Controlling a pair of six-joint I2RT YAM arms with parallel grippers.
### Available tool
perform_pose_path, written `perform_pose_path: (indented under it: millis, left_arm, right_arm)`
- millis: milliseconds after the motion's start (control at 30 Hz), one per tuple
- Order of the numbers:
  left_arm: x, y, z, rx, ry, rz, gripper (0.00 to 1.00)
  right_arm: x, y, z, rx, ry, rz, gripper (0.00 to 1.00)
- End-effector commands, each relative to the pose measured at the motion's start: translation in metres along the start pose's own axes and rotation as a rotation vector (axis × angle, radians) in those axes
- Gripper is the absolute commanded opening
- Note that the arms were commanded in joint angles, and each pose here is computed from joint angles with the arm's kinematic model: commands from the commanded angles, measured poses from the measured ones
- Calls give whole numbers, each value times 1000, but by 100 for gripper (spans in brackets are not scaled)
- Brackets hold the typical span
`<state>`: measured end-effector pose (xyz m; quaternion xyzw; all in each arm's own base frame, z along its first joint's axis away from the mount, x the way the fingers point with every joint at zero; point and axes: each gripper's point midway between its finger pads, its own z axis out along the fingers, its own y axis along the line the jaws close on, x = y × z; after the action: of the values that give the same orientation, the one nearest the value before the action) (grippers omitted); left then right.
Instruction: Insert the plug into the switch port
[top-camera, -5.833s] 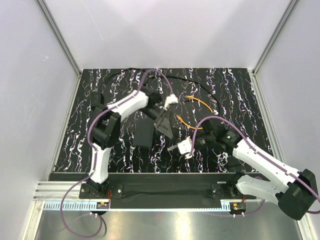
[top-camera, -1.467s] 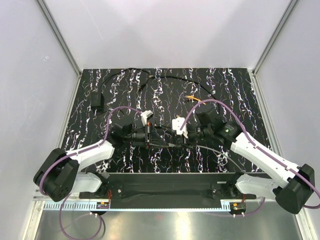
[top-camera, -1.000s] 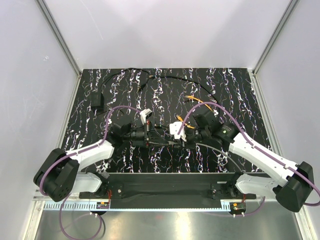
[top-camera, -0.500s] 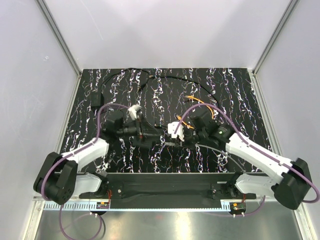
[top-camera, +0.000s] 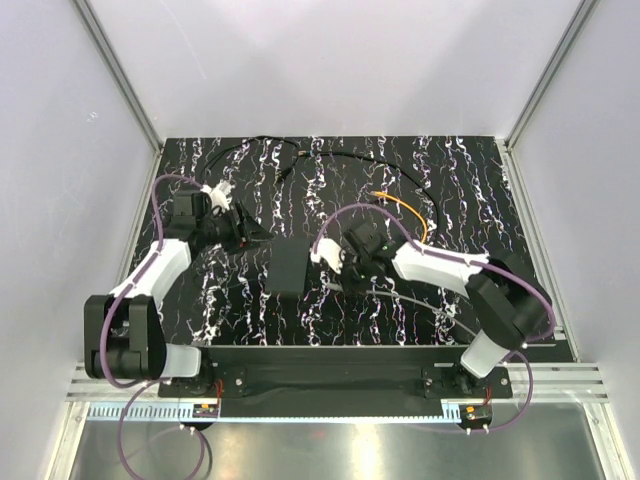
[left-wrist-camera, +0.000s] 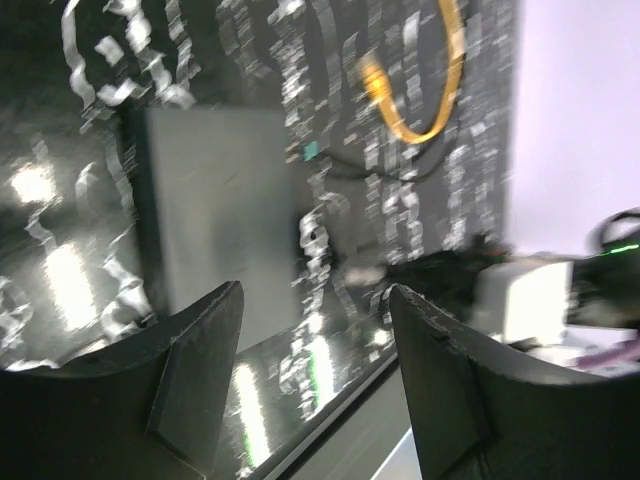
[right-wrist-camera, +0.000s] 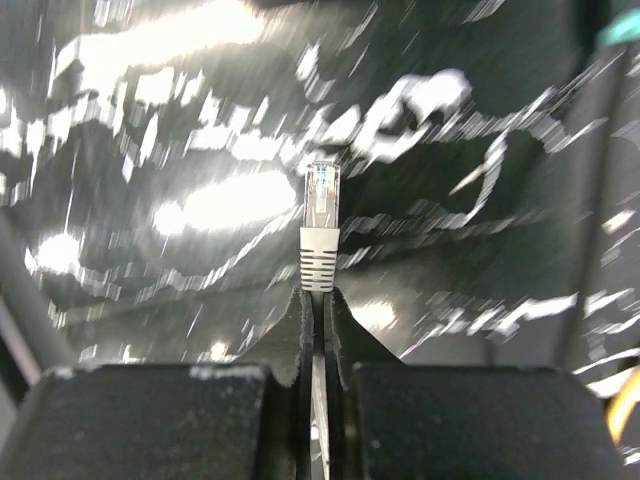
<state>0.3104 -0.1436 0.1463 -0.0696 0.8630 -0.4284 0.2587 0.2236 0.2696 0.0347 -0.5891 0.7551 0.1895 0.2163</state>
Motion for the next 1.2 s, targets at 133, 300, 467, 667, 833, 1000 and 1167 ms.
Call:
perform_pose_path:
  millis: [133,300,467,667,833,1000,1167]
  left_arm:
    - [17,40,9,-106,118,58,63]
    - [24,61,25,-129,201,12,62]
    - [24,70,32,-144,226,4,61]
    - [26,76,40,-152,253,7,60]
    - [27,76,49,-151,278,16,60]
    - [29,78,54,-162,296,24,57]
    - [32,85,56,-204,316,41,56]
  right_arm:
    - [-60,-34,10,82,-112,34,0]
    - [-70,-44,23,73,-98,38,0]
    - [-66,-54,36,91,-63,37,0]
    - [-60,-58,45,105,-50,33,0]
    - [-63,-59,46,106,-64,25,0]
    - [-68,-59,45,111,-86,30,0]
    - [-74,-65,44,136,-113,22,0]
